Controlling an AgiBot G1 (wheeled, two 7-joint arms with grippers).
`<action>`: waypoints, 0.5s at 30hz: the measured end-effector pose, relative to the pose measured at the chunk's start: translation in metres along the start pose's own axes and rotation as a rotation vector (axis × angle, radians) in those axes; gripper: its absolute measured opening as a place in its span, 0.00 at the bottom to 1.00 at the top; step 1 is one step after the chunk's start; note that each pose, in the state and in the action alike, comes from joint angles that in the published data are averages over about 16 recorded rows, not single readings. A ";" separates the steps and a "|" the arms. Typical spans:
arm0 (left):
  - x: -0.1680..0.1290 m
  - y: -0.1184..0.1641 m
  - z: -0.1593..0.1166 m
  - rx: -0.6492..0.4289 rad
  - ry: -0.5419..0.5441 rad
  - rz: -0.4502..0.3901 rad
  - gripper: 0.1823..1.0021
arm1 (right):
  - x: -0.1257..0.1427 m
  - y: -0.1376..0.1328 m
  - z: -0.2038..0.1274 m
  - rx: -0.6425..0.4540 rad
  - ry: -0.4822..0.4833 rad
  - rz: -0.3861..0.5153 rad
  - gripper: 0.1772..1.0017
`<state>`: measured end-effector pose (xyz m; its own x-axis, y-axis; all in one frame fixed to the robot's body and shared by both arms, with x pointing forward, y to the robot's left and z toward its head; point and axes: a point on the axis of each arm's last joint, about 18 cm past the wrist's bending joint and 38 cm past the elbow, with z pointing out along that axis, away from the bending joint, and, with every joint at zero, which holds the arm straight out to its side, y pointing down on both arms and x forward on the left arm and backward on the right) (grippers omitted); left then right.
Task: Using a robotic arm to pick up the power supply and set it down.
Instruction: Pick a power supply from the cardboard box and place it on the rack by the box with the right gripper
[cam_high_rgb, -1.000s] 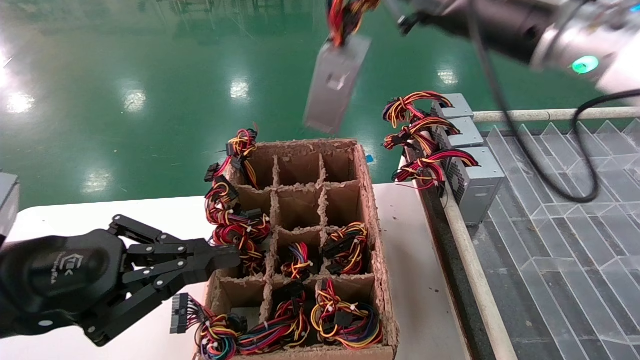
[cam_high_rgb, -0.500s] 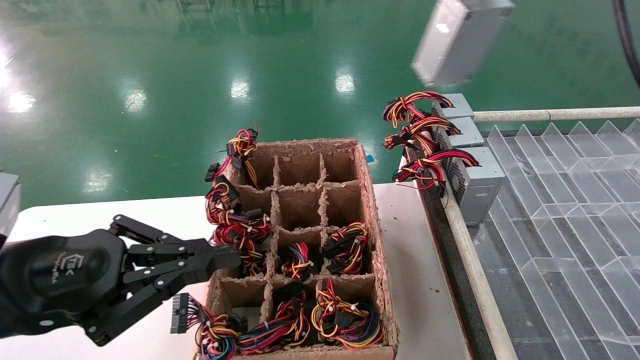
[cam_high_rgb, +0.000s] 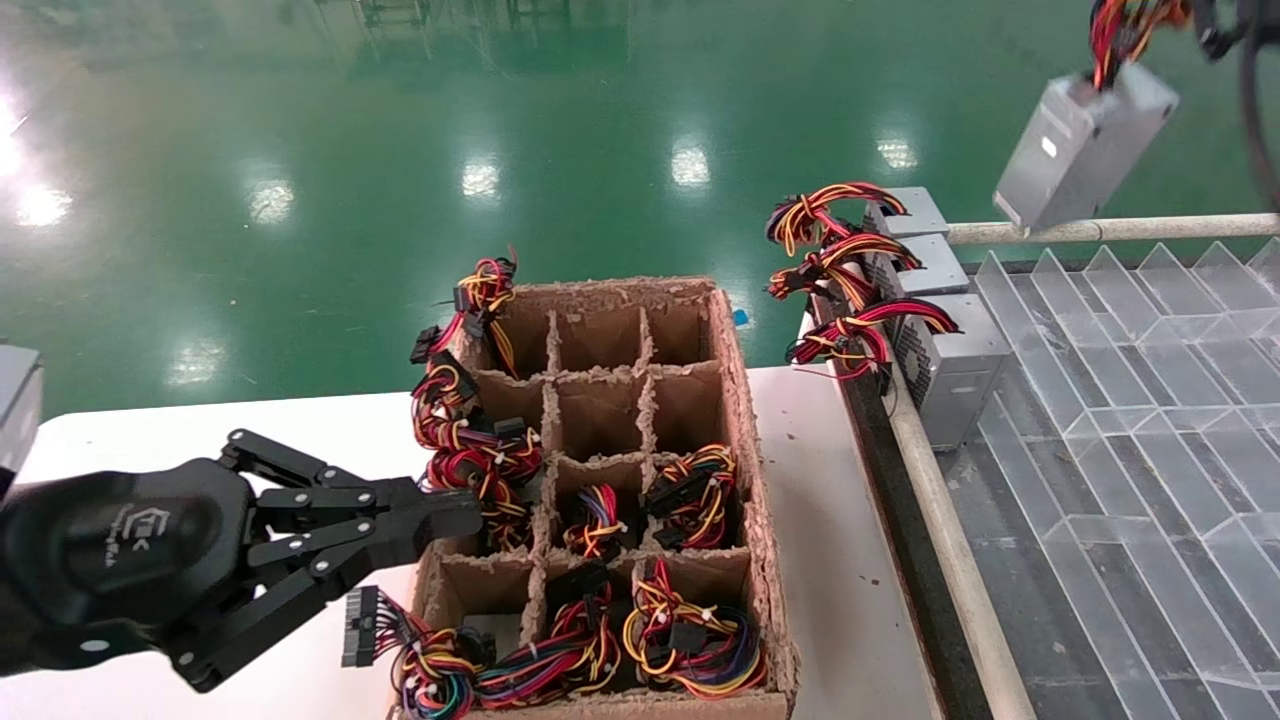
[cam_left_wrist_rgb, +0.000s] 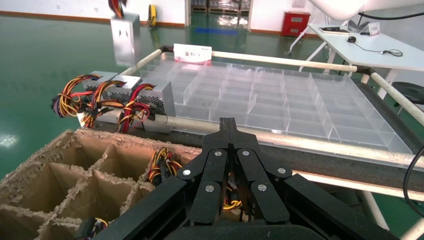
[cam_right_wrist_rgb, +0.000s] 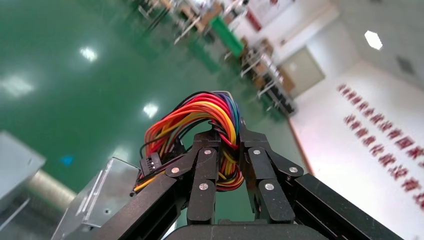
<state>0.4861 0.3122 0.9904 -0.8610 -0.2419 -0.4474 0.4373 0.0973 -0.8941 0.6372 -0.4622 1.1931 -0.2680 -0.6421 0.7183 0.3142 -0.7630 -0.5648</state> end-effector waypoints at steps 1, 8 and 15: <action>0.000 0.000 0.000 0.000 0.000 0.000 0.01 | -0.003 0.004 0.002 -0.012 -0.003 0.004 0.07; 0.000 0.000 0.000 0.000 0.000 0.000 0.01 | -0.025 0.021 0.017 -0.062 -0.041 0.026 0.07; 0.000 0.000 0.000 0.000 0.000 0.000 0.01 | -0.043 0.030 0.028 -0.089 -0.076 0.012 0.07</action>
<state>0.4861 0.3122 0.9904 -0.8610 -0.2419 -0.4474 0.4373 0.0973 -0.8941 0.6836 -0.4555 1.1563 -0.1935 -0.6466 0.7379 0.2344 -0.7608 -0.6052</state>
